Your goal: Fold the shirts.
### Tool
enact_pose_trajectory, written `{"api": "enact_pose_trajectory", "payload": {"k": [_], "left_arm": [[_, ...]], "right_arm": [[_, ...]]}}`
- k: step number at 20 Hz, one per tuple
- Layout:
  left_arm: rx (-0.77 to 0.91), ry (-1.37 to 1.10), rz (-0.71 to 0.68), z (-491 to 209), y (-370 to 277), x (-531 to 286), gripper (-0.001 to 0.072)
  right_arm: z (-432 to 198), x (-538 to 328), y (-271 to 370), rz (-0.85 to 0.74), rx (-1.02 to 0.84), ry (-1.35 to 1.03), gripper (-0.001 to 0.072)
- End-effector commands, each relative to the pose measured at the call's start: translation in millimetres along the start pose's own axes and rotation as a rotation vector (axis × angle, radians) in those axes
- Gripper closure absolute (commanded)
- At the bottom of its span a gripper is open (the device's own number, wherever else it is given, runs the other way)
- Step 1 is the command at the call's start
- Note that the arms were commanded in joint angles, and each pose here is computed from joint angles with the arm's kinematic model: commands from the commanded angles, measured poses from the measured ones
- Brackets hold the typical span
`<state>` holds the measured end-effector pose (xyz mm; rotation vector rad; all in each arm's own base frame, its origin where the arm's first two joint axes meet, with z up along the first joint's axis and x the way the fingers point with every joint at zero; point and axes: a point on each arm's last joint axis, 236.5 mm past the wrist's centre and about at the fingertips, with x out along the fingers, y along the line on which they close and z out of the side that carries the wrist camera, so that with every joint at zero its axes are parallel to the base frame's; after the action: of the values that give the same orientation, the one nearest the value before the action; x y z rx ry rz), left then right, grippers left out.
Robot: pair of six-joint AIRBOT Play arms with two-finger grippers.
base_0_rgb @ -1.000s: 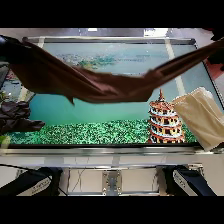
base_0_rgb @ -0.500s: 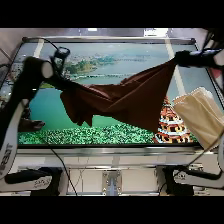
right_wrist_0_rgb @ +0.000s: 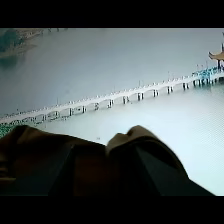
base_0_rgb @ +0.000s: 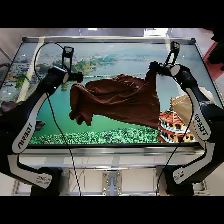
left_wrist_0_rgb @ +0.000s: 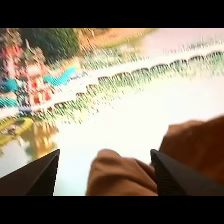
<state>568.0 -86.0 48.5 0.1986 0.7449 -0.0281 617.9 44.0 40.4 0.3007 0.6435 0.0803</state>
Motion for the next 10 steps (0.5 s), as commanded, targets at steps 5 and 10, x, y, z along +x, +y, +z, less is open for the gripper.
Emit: {"api": "enact_pose_trajectory", "payload": {"k": [5,10], "left_arm": [[-0.066,-0.196,0.371,86,185,-146,0.007],[-0.505,0.135,0.206,-99,204,-132,0.007]], "right_arm": [[18,-104,-80,-0.189,-0.082,0.163,0.0304],[6,-200,-135,-0.309,0.013,0.211,0.0304]]}}
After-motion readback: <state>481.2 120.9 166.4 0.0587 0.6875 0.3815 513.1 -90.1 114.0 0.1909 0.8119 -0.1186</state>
